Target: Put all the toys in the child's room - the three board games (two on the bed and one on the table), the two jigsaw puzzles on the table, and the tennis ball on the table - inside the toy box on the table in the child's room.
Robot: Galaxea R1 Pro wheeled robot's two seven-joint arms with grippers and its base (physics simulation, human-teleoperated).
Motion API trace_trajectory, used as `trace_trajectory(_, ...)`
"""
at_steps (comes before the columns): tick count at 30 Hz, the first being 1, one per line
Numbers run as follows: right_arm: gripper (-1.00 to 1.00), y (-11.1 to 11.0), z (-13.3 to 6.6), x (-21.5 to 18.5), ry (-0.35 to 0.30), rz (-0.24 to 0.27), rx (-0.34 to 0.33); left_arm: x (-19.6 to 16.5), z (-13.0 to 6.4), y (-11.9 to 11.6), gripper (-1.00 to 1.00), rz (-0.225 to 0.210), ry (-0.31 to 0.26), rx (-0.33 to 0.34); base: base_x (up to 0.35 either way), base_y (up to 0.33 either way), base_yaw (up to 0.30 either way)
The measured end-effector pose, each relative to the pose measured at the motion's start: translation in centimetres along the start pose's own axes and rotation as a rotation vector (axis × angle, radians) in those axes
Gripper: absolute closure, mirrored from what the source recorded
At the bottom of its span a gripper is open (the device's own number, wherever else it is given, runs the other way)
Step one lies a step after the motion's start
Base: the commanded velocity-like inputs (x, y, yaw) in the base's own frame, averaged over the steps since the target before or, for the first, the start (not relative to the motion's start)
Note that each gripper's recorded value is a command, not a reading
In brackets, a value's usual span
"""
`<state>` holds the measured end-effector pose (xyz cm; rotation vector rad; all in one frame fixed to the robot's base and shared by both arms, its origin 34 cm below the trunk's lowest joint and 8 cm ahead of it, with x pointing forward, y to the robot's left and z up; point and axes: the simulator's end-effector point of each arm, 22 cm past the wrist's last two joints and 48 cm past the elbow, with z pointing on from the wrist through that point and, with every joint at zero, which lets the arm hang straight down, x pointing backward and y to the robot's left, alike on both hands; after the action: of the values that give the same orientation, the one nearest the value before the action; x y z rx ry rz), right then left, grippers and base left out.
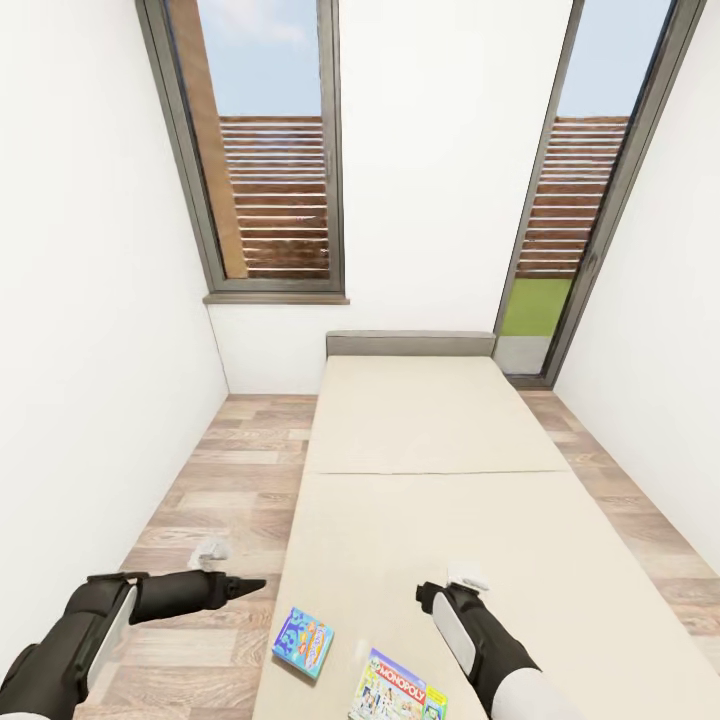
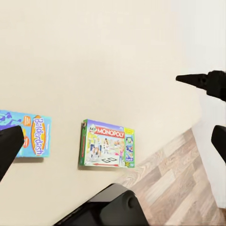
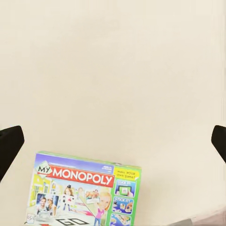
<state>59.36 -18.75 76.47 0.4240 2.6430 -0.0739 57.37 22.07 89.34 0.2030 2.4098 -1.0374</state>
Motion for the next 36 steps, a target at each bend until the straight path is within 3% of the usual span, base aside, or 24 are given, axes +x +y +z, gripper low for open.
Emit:
trace_trajectory(7, -1.0, 0.9, -0.8, -2.0, 0.034, -0.036, 0.022, 0.2, -0.1, -0.6, -1.0, -0.003, 0.005, 0.035, 0.0, 0.0, 0.0)
trace_trajectory(23, -1.0, 1.1, -0.9, -2.6, 0.023, -0.025, 0.02, -0.1, -0.4, -1.6, -1.0, -0.007, 0.002, 0.085, 0.0, 0.0, 0.008)
trace_trajectory(30, -1.0, 1.0, -0.6, -2.0, 0.047, -0.029, 0.019, 0.3, -0.4, -2.2, -1.0, -0.057, 0.026, 0.115, 0.0, 0.0, 0.064)
trace_trajectory(36, -1.0, 1.0, -0.3, -1.5, 0.058, -0.032, 0.02, 0.4, 0.0, -2.3, -1.0, -0.073, 0.035, 0.126, 0.0, 0.0, 0.07)
